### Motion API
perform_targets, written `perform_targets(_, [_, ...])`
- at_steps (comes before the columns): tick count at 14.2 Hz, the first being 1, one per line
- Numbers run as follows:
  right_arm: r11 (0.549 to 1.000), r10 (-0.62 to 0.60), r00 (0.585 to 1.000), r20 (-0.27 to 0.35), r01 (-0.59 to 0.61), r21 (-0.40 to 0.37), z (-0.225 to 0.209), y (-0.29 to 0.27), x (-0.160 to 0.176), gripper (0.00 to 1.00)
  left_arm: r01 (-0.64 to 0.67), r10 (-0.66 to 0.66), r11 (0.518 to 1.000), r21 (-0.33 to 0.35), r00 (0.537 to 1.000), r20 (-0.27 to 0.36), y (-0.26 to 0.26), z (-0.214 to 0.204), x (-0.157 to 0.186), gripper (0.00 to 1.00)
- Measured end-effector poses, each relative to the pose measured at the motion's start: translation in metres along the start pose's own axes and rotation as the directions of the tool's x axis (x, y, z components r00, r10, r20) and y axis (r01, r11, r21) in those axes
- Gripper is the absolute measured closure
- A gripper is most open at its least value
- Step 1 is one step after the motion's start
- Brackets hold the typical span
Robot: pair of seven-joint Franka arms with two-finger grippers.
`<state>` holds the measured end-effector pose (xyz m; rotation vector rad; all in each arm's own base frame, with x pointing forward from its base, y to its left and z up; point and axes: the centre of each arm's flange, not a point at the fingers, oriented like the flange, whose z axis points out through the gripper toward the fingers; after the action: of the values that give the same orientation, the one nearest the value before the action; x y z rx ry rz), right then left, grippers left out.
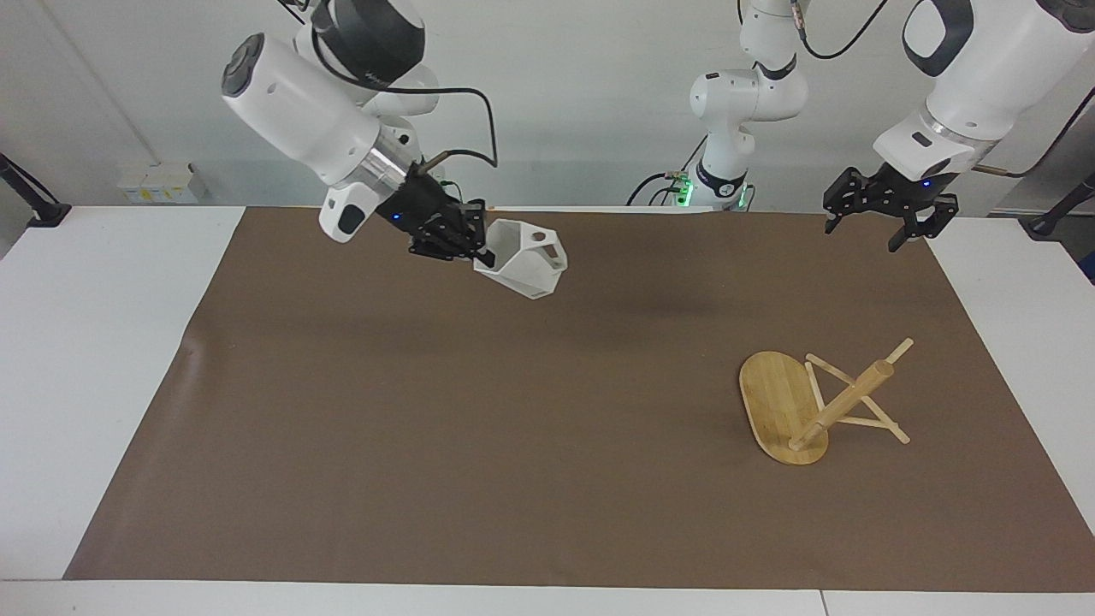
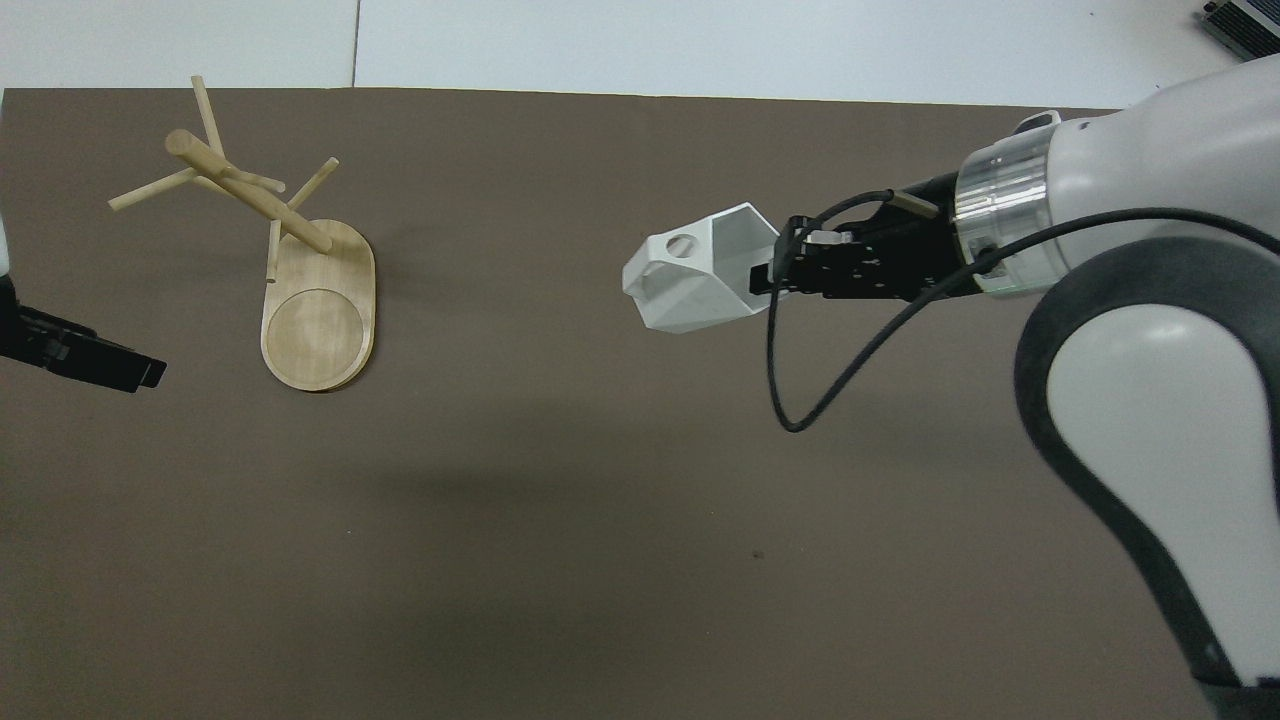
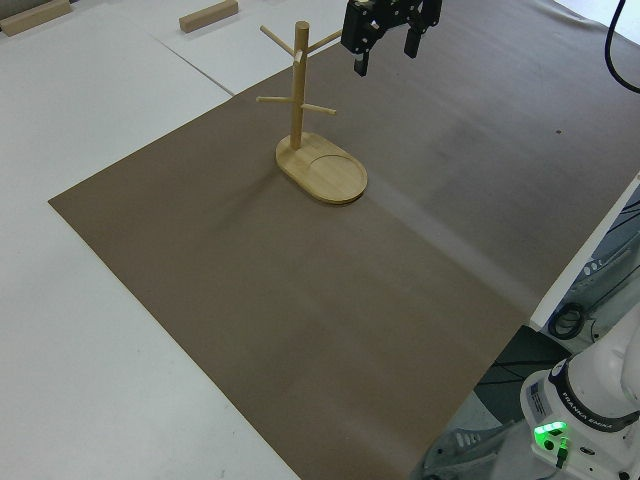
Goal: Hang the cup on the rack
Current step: 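Lift the white cup with the right gripper while the left gripper approaches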
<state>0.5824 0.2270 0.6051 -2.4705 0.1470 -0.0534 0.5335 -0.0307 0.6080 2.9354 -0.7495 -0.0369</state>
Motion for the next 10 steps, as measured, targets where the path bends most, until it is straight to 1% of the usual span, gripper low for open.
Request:
perform_targets(1, [1.000,0.002,1.000,-0.005,-0.002,0.026,0.009,-0.019,-0.009,0.96,-0.057,0.057,0.998,-0.025,0.998,-0.014,0.003,0.003,0.000,0.00])
perform_targets(3, [0.993,0.020,0.999,0.029,-0.023,0.114,0.018,-0.042,-0.022,0.96,-0.184,0.180,0.979,-0.086,0.982,-0.051,0.011,0.011,-0.001,0.00])
perform_targets(5, [0.980,0.050,0.997,0.063,-0.061,0.191,0.018,-0.049,-0.025,0.96,-0.300,0.287,0.945,-0.127,0.951,-0.113,0.018,0.020,-0.004,0.00])
perform_targets(7, [0.975,0.029,0.997,0.074,-0.044,0.219,0.019,-0.050,-0.025,0.96,-0.432,0.407,0.892,-0.134,0.895,-0.183,0.025,0.028,-0.007,0.00])
perform_targets(10, [0.970,-0.027,0.995,0.098,0.003,0.244,0.026,-0.048,-0.025,0.96,-0.594,0.556,0.795,-0.122,0.795,-0.245,0.037,0.034,-0.008,0.00])
